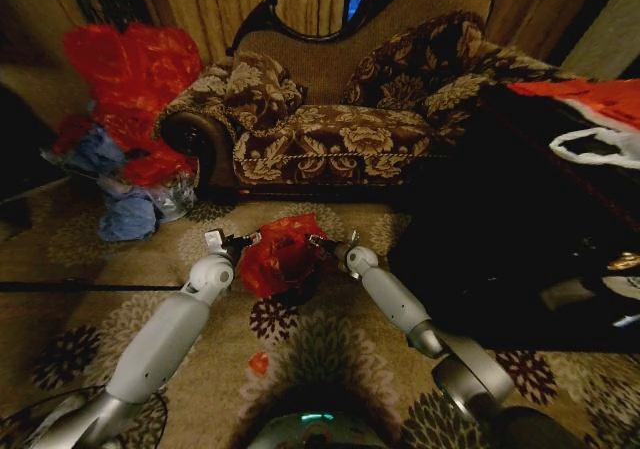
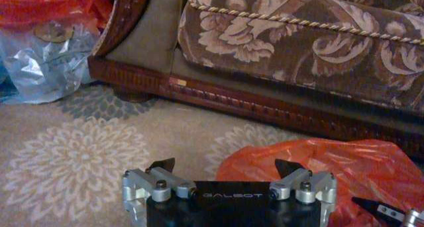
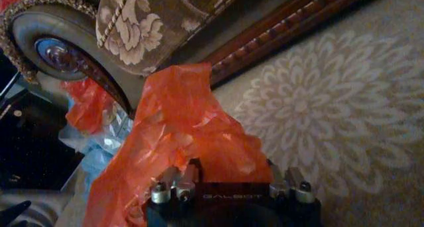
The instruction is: Place a garbage bag over the trash bin.
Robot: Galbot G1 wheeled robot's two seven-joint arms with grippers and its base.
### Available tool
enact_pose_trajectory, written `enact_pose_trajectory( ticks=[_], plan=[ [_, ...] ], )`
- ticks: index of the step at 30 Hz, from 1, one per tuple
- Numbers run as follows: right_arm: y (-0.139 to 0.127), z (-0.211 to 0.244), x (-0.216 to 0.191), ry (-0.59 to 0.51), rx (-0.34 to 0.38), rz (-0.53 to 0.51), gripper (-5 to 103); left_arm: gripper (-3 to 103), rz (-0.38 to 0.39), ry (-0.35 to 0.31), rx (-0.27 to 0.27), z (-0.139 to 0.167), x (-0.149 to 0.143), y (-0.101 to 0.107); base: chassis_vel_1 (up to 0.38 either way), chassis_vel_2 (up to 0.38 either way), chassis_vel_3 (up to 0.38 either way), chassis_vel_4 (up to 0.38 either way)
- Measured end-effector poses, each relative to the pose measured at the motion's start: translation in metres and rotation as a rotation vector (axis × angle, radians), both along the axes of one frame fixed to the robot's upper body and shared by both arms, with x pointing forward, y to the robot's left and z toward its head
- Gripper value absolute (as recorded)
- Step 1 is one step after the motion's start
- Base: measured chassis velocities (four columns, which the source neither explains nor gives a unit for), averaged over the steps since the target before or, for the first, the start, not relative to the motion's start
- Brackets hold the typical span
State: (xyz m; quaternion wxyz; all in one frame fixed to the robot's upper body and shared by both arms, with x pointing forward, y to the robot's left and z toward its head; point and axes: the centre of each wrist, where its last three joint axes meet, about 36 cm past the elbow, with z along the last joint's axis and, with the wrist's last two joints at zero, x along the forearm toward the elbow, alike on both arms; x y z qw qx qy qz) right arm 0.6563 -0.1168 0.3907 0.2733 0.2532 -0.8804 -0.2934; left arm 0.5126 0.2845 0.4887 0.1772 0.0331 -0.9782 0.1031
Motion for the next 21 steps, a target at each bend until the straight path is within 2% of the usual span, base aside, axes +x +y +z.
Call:
enact_pose_trajectory(
  ticks=[2,4,7,8,10,11,15,17,18,21],
  plan=[
    [-0.001,0.003,0.000,-0.012,-0.012,-0.005,31,100,0.006,-0.002,-0.003,0.000,0.000,0.001,0.000,0.000,0.000,0.000],
    [-0.002,0.004,0.000,-0.015,-0.018,-0.011,31,100,0.010,-0.003,-0.004,0.000,0.000,0.003,0.000,0.000,0.000,0.000],
    [-0.006,0.009,-0.005,-0.036,-0.079,-0.031,15,100,0.021,-0.004,-0.007,-0.001,-0.002,0.007,0.000,0.000,0.000,0.000],
    [-0.006,0.009,-0.005,-0.036,-0.079,-0.031,15,100,0.021,-0.004,-0.007,-0.001,-0.002,0.007,0.000,0.000,0.000,0.000],
    [-0.005,0.004,-0.010,-0.122,-0.183,-0.028,3,100,0.027,-0.005,-0.011,-0.001,-0.003,0.010,0.000,0.000,0.000,0.000],
    [-0.005,0.000,-0.012,-0.182,-0.245,-0.014,2,100,0.030,-0.006,-0.013,-0.001,-0.004,0.011,0.000,0.000,0.000,0.000],
    [0.002,-0.003,-0.019,-0.262,-0.341,0.028,0,100,0.034,-0.008,-0.018,0.000,-0.004,0.013,0.000,0.000,0.000,0.000],
    [0.004,-0.004,-0.019,-0.275,-0.361,0.032,0,100,0.035,-0.009,-0.018,0.000,-0.004,0.013,0.000,0.000,0.000,0.000],
    [0.005,-0.006,-0.021,-0.326,-0.434,0.052,0,100,0.036,-0.013,-0.021,0.002,-0.004,0.014,0.000,0.000,0.000,0.000],
    [-0.001,-0.004,-0.024,-0.400,-0.559,0.099,0,100,0.039,-0.018,-0.023,0.003,-0.008,0.017,0.000,0.000,0.000,0.000]
  ],
)
